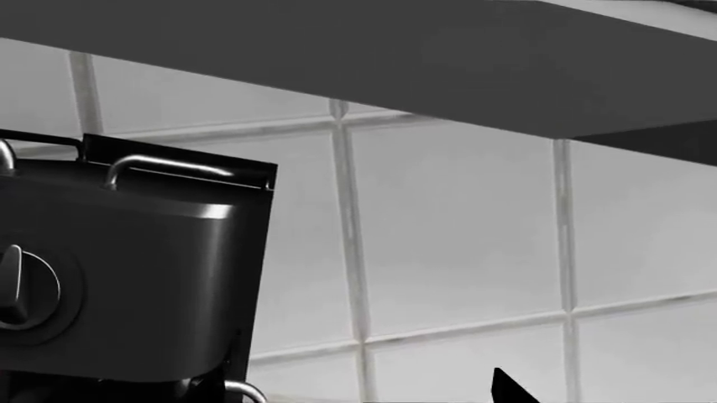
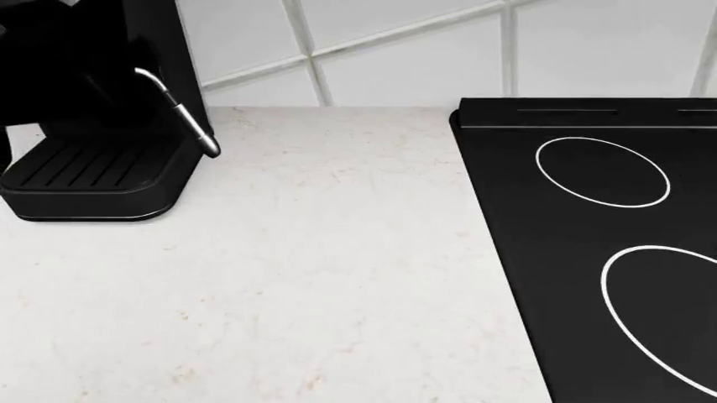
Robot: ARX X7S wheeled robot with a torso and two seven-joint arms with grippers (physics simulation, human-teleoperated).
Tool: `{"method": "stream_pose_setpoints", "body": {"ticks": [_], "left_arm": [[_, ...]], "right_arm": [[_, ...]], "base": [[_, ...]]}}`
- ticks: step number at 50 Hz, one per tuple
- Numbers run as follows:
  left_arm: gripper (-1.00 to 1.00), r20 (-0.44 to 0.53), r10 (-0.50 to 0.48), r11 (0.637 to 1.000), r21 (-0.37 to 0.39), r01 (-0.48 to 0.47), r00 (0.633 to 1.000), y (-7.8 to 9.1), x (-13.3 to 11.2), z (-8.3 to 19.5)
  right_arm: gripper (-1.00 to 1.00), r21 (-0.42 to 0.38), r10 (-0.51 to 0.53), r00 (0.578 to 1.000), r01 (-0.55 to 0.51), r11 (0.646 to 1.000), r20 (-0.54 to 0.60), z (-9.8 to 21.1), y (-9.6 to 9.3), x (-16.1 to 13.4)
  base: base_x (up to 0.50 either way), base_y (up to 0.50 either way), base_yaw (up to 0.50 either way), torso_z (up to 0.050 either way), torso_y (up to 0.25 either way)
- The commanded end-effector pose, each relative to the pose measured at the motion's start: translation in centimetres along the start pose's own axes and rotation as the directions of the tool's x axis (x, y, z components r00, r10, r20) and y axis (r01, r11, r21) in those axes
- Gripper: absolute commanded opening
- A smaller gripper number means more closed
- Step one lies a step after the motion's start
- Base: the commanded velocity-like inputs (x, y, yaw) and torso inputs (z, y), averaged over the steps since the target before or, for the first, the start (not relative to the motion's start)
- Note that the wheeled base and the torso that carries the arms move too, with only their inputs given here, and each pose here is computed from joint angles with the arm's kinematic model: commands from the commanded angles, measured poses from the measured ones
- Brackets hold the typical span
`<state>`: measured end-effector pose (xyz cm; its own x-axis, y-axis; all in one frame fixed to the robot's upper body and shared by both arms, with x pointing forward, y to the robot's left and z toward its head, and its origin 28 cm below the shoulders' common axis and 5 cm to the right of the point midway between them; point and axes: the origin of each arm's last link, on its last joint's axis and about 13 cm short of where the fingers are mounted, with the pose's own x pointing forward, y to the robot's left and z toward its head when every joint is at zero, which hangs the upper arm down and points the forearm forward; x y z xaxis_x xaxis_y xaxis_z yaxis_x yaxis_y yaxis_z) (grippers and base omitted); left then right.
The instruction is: Close the microwave door
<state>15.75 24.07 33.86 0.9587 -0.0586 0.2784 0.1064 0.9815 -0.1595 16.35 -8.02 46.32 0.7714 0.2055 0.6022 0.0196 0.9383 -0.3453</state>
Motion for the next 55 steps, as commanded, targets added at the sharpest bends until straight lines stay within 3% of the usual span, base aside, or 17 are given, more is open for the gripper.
{"method": "stream_pose_setpoints", "body": {"ticks": [1,28,55], "left_arm": [[1.00,-0.004,0.002,1.000,0.007,-0.002,1.000,0.0,0.1,-0.3],[1.00,-0.013,-0.003,1.000,0.015,0.004,1.000,-0.1,0.1,-0.7],[1.00,-0.013,-0.009,1.000,0.016,0.009,1.000,-0.2,0.0,-0.8]], "right_arm": [[1.00,-0.015,-0.018,0.997,0.019,1.000,0.074,3.1,-1.0,0.3],[1.00,-0.034,-0.108,0.984,0.114,0.993,0.139,6.4,-3.9,3.0],[1.00,-0.053,-0.185,0.978,0.191,0.980,0.101,6.5,-6.9,7.1]], "base": [[0.00,0.00,0.00,0.000,0.000],[0.00,0.00,0.00,0.000,0.000],[0.00,0.00,0.00,0.000,0.000]]}}
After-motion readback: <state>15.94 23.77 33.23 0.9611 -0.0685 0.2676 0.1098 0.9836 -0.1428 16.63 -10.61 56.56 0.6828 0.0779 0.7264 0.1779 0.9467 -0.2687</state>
